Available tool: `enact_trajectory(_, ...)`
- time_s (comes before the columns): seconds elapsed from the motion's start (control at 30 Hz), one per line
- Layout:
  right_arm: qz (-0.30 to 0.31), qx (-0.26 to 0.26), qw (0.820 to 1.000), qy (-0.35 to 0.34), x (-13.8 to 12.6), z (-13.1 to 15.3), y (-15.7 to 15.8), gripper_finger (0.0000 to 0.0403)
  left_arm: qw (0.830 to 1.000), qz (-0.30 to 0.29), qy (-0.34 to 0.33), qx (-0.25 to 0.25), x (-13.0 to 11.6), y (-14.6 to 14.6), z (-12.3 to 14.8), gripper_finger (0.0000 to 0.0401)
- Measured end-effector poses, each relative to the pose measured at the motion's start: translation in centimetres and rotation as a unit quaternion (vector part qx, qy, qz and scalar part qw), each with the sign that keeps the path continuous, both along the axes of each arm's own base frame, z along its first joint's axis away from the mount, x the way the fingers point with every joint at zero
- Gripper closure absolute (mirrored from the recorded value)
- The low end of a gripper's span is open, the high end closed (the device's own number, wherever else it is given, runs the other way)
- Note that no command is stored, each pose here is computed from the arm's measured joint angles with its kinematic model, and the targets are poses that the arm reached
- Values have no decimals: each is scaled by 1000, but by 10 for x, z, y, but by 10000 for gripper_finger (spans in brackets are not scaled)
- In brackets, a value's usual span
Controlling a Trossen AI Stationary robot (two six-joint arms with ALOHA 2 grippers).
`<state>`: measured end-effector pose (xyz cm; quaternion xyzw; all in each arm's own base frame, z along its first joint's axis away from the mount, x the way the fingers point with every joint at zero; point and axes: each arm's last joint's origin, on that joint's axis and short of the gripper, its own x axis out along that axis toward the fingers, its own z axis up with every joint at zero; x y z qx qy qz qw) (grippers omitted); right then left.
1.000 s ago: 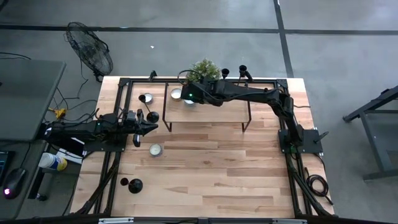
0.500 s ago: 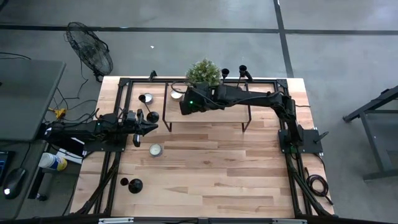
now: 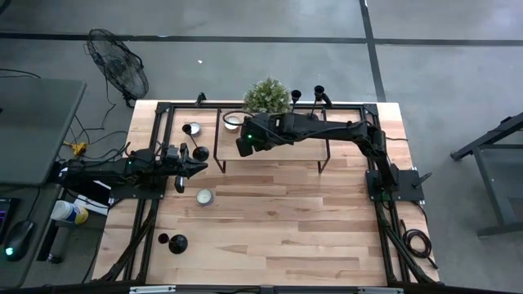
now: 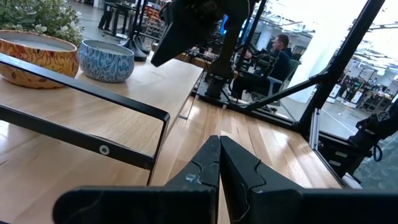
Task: Pick & Place candle stick holders
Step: Put the blue scented candle on the shelf
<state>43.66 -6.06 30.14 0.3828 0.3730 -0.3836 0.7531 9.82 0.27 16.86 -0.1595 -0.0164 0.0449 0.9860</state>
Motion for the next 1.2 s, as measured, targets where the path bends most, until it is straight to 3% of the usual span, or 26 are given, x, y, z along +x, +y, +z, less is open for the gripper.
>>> enact_trajectory(1.2,-34,-58,998,-10,8,-10,-38,403,1000,-3,0,0,0,0,0,400)
